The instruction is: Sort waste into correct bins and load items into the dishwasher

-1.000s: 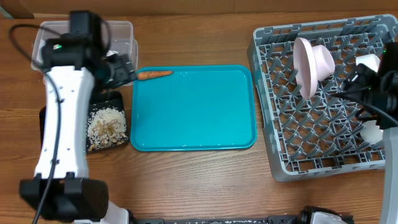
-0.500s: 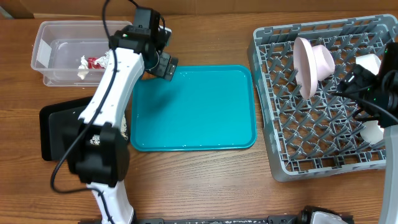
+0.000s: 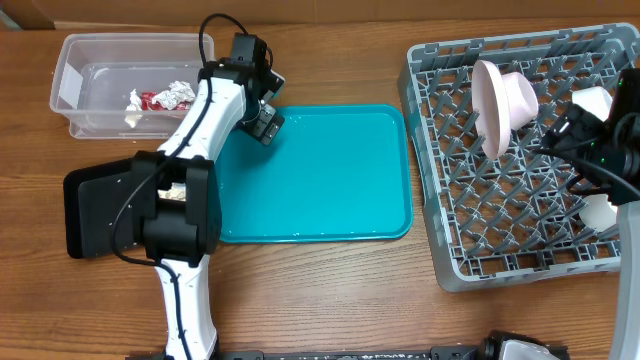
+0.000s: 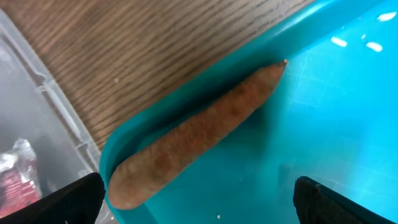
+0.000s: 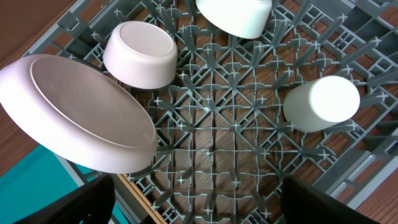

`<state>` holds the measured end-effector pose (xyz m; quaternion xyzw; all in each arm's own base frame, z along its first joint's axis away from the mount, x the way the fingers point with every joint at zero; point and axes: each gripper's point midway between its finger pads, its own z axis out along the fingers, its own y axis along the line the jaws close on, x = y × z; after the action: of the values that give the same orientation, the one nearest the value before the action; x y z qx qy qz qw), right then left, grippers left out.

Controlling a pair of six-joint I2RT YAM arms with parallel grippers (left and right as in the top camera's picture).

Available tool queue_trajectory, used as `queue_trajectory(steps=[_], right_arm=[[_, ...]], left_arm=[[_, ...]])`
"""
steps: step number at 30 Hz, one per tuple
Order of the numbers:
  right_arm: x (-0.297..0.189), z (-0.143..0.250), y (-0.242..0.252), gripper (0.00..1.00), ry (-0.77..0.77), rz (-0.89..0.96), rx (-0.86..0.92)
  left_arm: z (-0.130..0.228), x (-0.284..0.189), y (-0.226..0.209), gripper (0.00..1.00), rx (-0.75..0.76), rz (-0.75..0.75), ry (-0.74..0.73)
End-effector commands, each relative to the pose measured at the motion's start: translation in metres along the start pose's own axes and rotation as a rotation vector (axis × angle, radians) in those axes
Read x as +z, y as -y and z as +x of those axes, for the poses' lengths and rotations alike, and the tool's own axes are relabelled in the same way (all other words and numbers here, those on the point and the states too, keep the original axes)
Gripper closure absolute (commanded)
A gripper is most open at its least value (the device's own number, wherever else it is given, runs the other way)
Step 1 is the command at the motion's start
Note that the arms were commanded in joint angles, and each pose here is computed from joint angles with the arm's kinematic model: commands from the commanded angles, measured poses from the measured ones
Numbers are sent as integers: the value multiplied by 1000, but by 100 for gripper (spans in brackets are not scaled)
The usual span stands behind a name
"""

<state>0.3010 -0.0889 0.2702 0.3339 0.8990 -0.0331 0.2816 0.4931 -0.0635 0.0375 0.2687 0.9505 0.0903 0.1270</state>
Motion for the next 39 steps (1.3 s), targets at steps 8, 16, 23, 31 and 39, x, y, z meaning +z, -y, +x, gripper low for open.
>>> queue_trajectory(steps=[8,16,23,31,39], right_arm=[[-1,-3,0,12,9,-1,-1],[-1,-4,0,13,12,-2,-1],[-1,-4,0,13,12,-2,-1],[-1,-4,-1,13,13,-3,-1],[-1,-4,0,13,13,-3,-1]], left_arm=[[7,26,15,2,35,71,-34],[13,25,31,14,26,154,-51],[22,22,40,33,1,201,-84],[35,20,44,19,7,218,-140],[17,23,36,2,2,182,-67]])
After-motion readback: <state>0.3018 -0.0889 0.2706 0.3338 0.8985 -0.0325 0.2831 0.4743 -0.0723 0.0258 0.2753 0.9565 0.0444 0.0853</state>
